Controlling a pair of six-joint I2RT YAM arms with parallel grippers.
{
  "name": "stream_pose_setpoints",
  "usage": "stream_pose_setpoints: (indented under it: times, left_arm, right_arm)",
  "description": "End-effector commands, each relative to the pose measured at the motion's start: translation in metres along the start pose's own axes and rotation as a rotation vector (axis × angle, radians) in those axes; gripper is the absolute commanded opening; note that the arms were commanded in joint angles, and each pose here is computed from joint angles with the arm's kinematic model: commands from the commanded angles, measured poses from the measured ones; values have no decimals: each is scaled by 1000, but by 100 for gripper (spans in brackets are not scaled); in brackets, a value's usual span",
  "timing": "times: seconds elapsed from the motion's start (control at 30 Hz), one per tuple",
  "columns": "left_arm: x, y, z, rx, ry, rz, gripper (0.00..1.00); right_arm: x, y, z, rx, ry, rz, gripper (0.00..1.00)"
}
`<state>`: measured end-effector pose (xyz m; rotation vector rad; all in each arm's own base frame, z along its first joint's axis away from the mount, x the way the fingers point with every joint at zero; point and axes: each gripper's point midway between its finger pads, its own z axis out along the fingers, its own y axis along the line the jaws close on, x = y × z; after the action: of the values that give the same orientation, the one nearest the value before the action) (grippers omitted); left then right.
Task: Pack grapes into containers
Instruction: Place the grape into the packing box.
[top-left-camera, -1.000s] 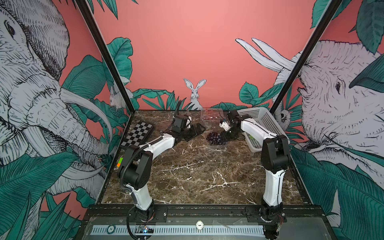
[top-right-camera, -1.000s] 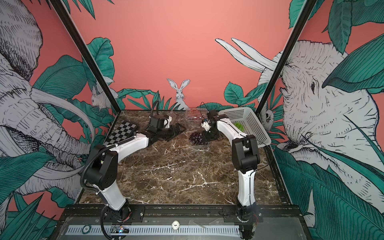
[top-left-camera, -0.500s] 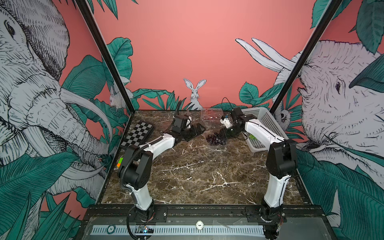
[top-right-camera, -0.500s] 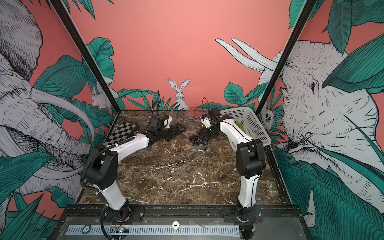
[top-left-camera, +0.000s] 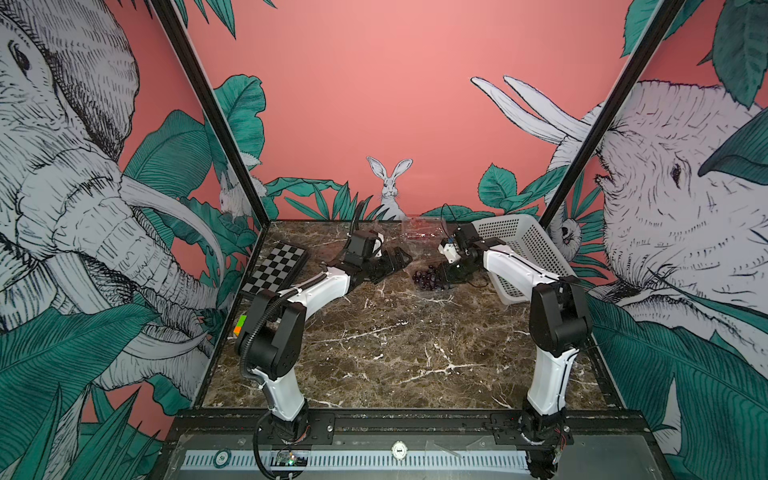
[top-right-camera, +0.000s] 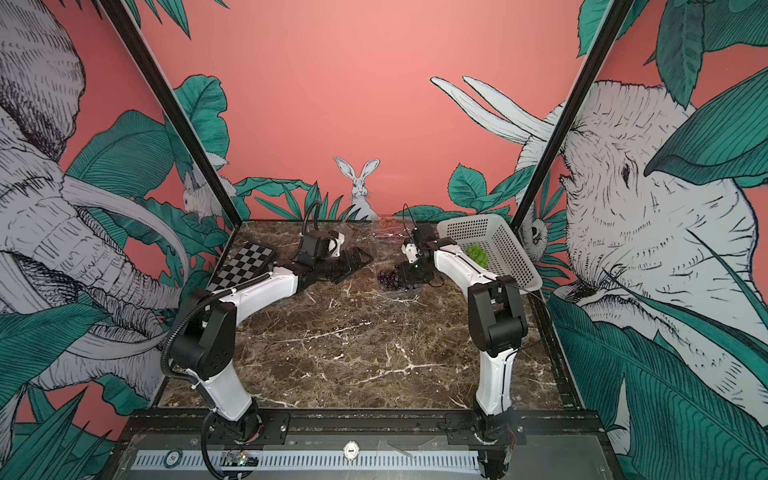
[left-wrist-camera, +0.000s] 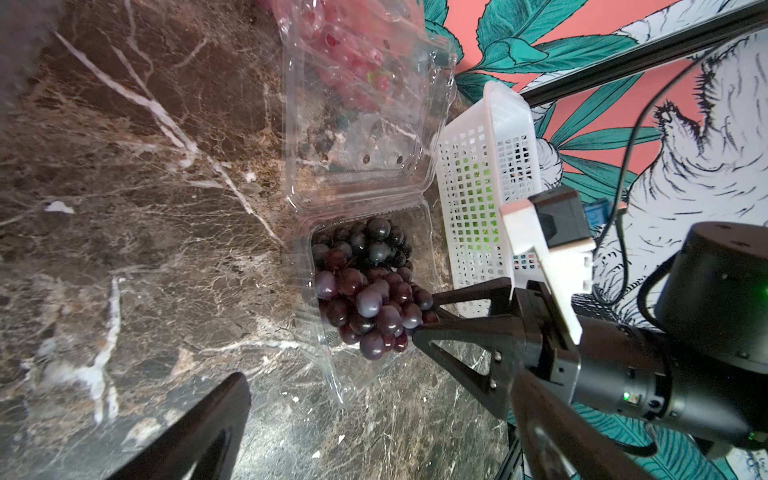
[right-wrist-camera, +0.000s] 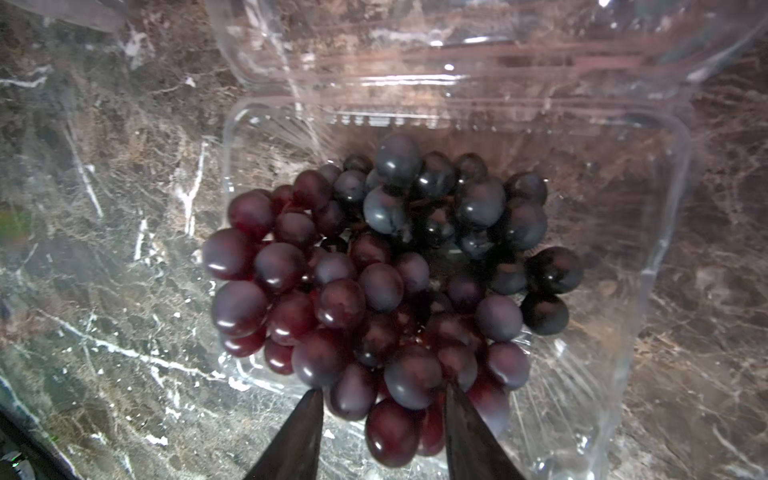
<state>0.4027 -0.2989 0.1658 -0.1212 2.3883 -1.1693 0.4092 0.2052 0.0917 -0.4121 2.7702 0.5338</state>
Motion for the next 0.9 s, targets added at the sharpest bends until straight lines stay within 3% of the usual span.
stream_pose_setpoints:
  times: [0.0, 0.3, 0.5, 0.7, 0.87]
  left_arm:
    - [-6, -13, -3, 19, -15, 13, 99]
    - [-3, -13, 1, 10, 2, 19, 99]
    - [-2, -11, -3, -17, 5, 48, 99]
    - [-1, -7, -5, -51, 14, 72, 99]
    - [-1, -1, -5, -94, 41, 96, 99]
  right_arm:
    - [-1, -12, 13, 52, 5, 4, 46]
    - [-9, -14, 2, 78, -18, -10, 45]
    - [-13, -6, -12, 50, -48, -7, 50]
    - [-9, -3, -20, 41, -56, 1, 59]
    - [-7, -1, -27, 15, -79, 21, 74]
